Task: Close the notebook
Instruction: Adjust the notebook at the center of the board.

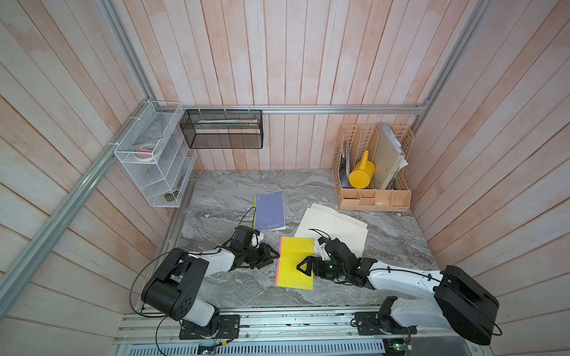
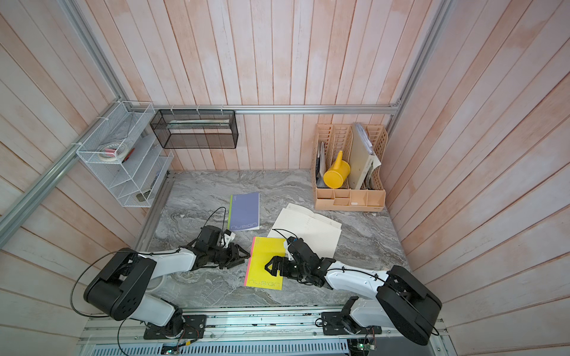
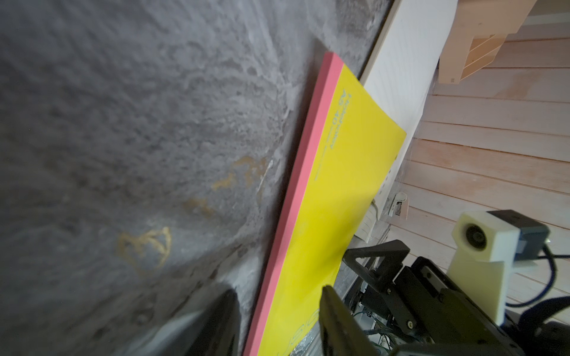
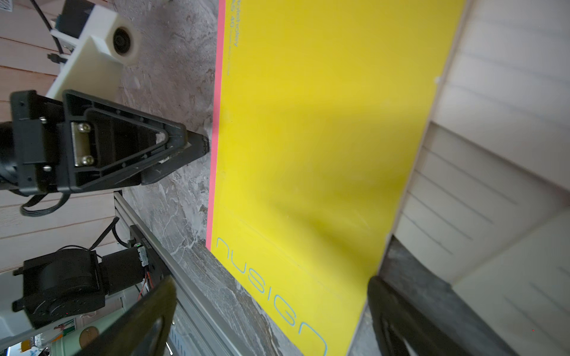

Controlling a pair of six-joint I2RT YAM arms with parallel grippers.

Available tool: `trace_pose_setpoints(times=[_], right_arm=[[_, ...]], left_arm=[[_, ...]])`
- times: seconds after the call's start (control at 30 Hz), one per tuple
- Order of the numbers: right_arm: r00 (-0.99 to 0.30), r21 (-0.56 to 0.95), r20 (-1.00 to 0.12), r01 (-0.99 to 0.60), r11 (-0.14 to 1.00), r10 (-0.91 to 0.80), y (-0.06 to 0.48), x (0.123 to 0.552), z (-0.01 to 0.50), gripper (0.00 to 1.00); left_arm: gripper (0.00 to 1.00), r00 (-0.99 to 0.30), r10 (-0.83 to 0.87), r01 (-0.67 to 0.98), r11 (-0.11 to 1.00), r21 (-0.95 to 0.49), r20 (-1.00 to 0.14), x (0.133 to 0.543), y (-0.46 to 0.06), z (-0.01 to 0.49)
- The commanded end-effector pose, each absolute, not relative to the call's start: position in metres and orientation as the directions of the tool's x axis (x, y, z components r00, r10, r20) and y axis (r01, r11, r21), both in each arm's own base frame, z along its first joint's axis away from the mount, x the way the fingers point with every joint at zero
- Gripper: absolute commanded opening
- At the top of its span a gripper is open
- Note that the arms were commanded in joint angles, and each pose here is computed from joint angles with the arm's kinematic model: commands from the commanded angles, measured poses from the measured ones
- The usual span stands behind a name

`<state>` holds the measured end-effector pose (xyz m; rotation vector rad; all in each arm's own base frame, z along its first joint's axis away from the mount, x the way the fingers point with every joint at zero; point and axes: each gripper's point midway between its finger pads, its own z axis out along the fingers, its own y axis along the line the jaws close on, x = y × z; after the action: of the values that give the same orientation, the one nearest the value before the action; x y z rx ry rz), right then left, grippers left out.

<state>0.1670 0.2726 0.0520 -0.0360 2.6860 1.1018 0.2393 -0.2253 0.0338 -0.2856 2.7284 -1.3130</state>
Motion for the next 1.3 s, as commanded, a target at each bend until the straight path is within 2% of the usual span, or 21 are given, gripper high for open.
trace_pose_setpoints(times=[0.0, 0.13, 0.27, 0.47, 0.57, 0.67, 0.8, 1.13, 1.27], right_arm=[[-0.98, 0.664, -0.197, -0.106, 0.741, 0.037, 0.267, 0.157, 0.037, 0.98], [-0.983, 0.667, -0.18, -0.102, 0.738, 0.027, 0.268, 0.155, 0.031, 0.98], [-0.984, 0.67, -0.178, -0.105, 0.735, 0.022, 0.271, 0.155, 0.034, 0.98], [-0.96, 0.61, -0.277, -0.15, 0.778, 0.032, 0.267, 0.173, 0.066, 0.98], [-0.944, 0.644, -0.325, -0.184, 0.743, 0.048, 0.275, 0.179, 0.089, 0.98], [-0.944, 0.691, -0.328, -0.204, 0.694, 0.049, 0.285, 0.178, 0.099, 0.98], [-0.958, 0.71, -0.285, -0.185, 0.68, 0.038, 0.289, 0.172, 0.085, 0.98], [-0.98, 0.634, -0.2, -0.126, 0.763, 0.004, 0.274, 0.16, 0.028, 0.98], [-0.984, 0.627, -0.18, -0.121, 0.77, -0.008, 0.273, 0.156, 0.021, 0.98]], left_arm=[[0.46, -0.977, -0.215, -0.138, 0.622, -0.771, 0.002, 0.238, -0.222, 0.025], [0.47, -0.979, -0.203, -0.154, 0.604, -0.782, 0.036, 0.234, -0.226, 0.021], [0.47, -0.98, -0.197, -0.156, 0.633, -0.759, 0.037, 0.233, -0.222, 0.018], [0.47, -0.981, -0.194, -0.137, 0.674, -0.725, 0.006, 0.236, -0.217, 0.017], [0.47, -0.981, -0.192, -0.141, 0.674, -0.725, 0.012, 0.235, -0.217, 0.015], [0.47, -0.981, -0.193, -0.144, 0.673, -0.726, 0.016, 0.234, -0.217, 0.014], [0.47, -0.981, -0.192, -0.141, 0.672, -0.727, 0.013, 0.235, -0.217, 0.015], [0.48, -0.981, -0.195, -0.147, 0.674, -0.724, 0.018, 0.23, -0.214, 0.016], [0.49, -0.981, -0.191, -0.152, 0.685, -0.713, 0.026, 0.226, -0.211, 0.013]])
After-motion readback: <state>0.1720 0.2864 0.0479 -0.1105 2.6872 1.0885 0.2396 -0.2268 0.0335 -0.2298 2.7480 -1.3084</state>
